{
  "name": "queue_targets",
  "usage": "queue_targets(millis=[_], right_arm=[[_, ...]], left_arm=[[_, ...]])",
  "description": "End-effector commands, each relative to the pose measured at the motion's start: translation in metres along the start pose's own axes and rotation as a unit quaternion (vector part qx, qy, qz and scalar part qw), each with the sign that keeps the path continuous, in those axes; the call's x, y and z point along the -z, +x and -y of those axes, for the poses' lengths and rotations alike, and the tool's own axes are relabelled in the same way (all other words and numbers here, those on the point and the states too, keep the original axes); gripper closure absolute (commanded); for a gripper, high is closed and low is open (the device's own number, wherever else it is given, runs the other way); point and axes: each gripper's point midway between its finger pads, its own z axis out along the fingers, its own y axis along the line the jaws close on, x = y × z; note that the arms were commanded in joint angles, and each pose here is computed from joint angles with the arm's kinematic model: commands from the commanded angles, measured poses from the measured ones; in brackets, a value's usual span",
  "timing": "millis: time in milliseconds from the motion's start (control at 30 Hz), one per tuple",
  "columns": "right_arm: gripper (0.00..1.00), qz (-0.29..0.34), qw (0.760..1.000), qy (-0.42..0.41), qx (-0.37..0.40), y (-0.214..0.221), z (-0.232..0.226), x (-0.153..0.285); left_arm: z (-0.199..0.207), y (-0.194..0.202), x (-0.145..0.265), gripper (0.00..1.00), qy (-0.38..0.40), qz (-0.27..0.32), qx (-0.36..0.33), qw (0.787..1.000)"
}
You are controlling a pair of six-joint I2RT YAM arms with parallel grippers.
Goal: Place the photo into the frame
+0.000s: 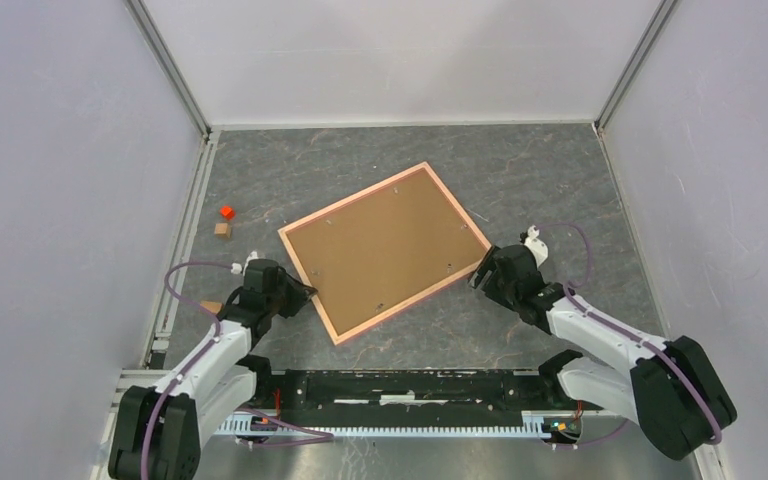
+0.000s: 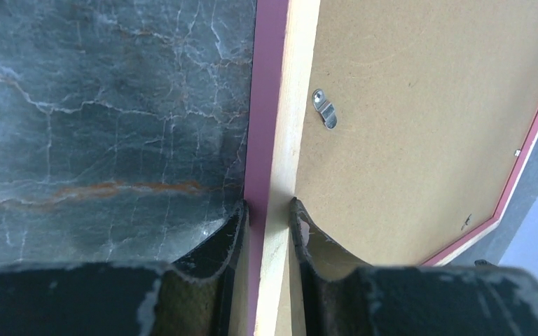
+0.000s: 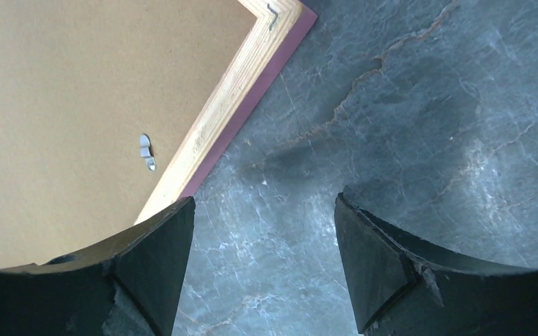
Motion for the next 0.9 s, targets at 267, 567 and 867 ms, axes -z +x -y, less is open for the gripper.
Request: queue_targets(millis=[267,567,867], right_arm=[[0.28,0.059,0.994,0.094,0.019,-0.036,-0.007,-0.024],[0.75,0.090,0.981,0.138,0.106,-0.059,0.021,-0.023],[0.98,0.013,0.944,0.021,0.329,-0.098,-0.011,-0.053]], left_arm=[[-0.001,0.054,0.015,0.98,0.022,-0.069,-0.038,0.997],[0.039,0.048,0.056,0.06,0.130,-0.032,-0.143,0.981],[0.084,-0.036,0.083,0.00,0.059,0.105,-0.246,0.962]])
